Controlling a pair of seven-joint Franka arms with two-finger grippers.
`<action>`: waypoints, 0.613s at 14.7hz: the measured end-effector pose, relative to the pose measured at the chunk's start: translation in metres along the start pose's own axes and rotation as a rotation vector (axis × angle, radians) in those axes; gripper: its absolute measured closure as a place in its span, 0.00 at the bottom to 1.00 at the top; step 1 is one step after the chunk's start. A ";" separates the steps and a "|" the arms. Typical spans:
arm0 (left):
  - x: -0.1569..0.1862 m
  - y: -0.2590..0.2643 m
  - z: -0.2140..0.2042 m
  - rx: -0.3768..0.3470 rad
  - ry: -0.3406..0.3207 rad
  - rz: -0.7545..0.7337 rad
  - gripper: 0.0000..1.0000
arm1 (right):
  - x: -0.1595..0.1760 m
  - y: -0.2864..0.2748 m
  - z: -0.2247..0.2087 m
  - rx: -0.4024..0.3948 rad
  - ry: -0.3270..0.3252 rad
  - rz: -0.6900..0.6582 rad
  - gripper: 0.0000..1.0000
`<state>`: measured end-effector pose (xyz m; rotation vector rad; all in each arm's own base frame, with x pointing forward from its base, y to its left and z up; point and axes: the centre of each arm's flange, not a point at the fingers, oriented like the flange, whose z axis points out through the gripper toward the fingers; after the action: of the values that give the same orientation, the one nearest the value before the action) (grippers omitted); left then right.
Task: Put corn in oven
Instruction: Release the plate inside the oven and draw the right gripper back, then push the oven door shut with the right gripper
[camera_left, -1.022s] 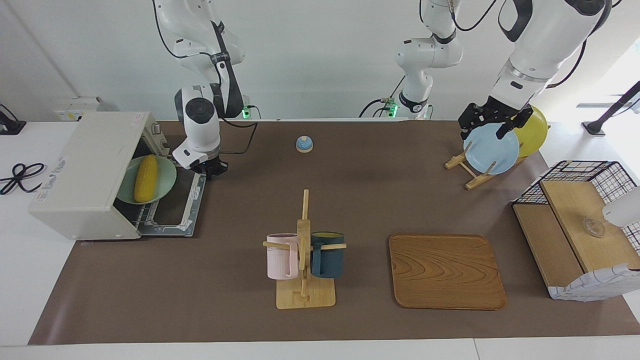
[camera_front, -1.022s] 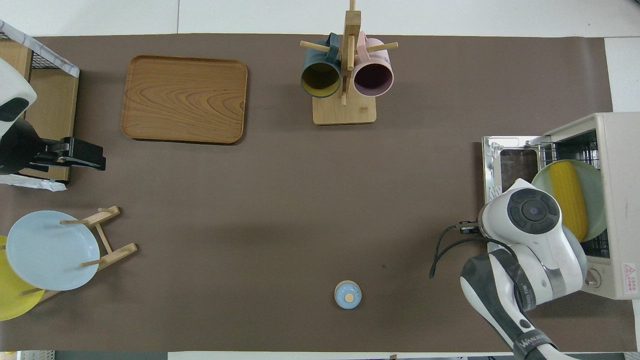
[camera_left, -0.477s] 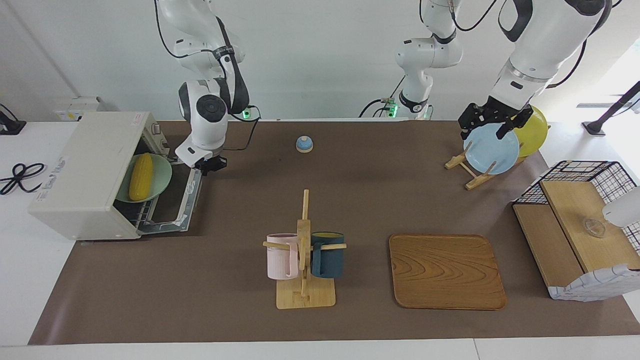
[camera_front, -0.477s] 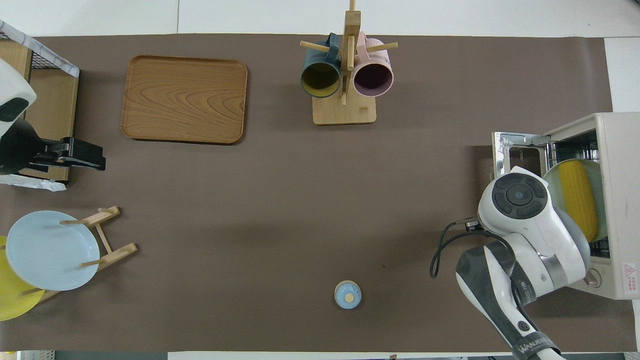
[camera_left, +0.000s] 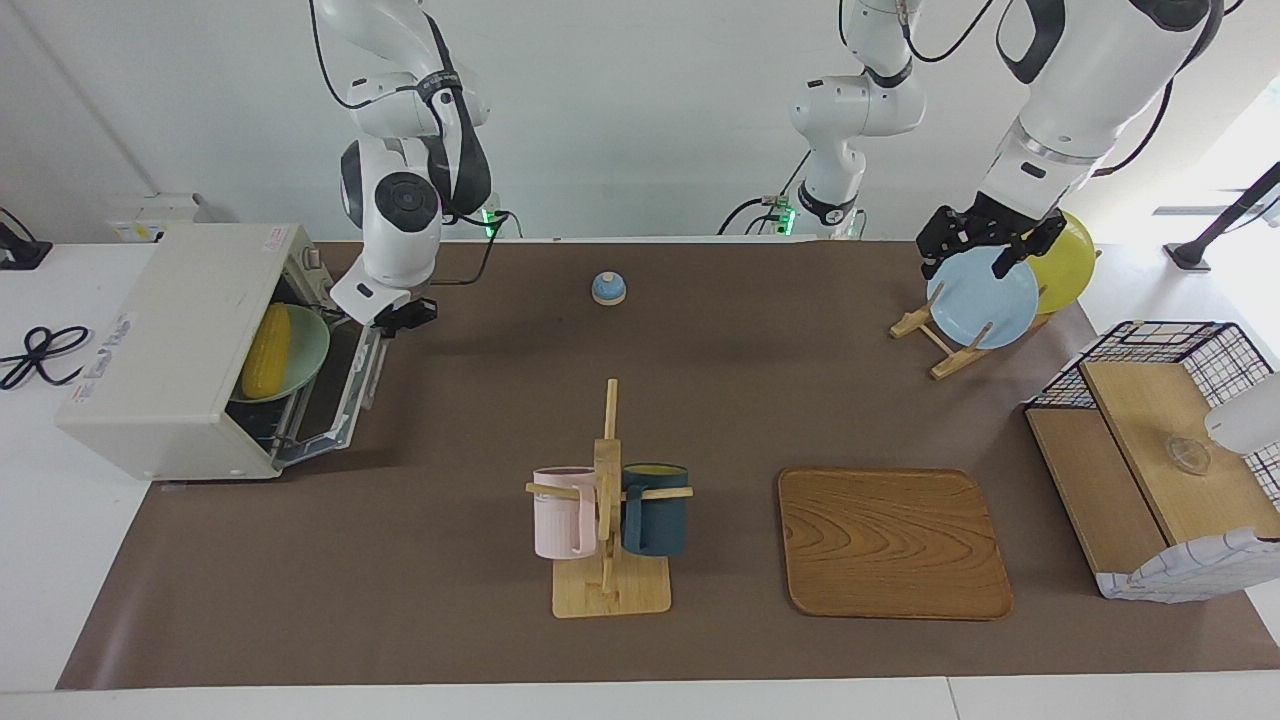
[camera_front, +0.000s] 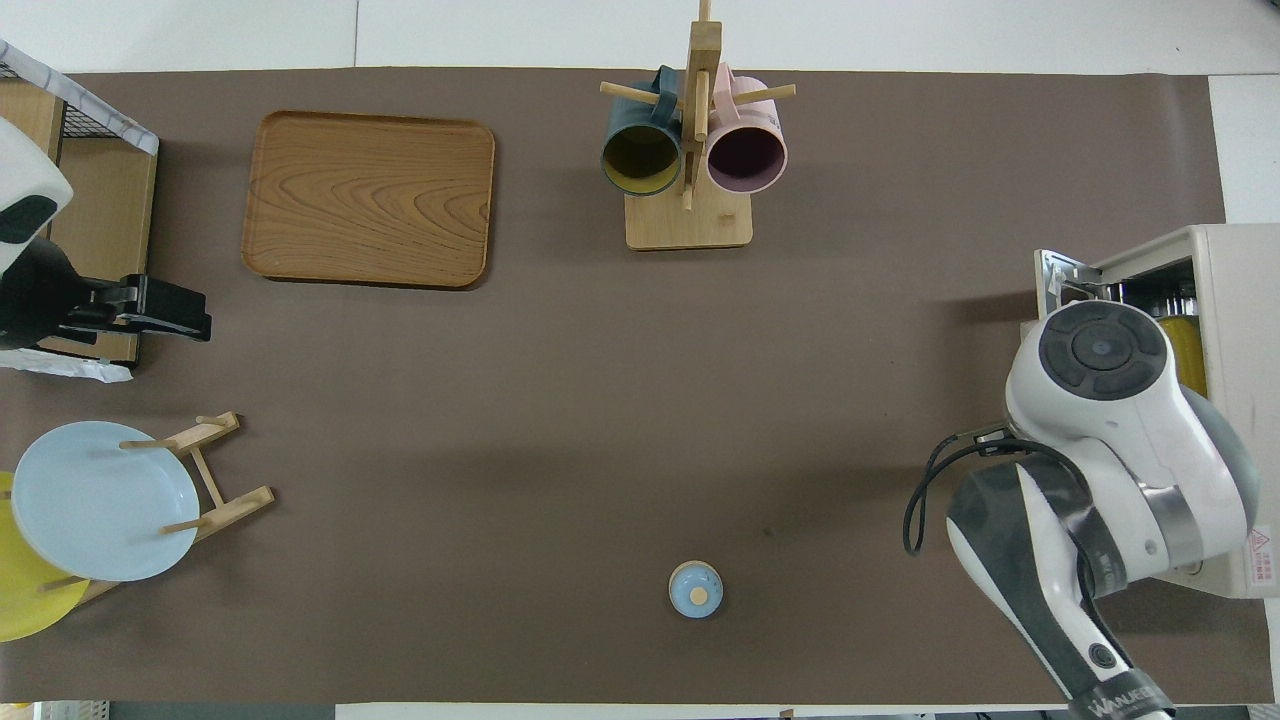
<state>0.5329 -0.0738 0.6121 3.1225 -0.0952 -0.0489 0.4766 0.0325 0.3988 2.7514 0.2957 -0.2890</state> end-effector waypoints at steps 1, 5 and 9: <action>0.000 0.000 0.000 0.000 0.000 0.000 0.00 | -0.003 0.012 -0.007 0.001 -0.003 -0.010 0.99; 0.000 0.000 0.000 0.000 0.000 0.000 0.00 | -0.018 0.081 -0.021 0.001 0.012 -0.049 0.99; 0.000 0.000 0.000 0.000 0.000 0.000 0.00 | -0.027 0.122 -0.018 0.007 0.026 -0.076 0.99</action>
<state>0.5329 -0.0738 0.6121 3.1225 -0.0952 -0.0489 0.4833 -0.0767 0.4613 2.7571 0.4077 -0.2744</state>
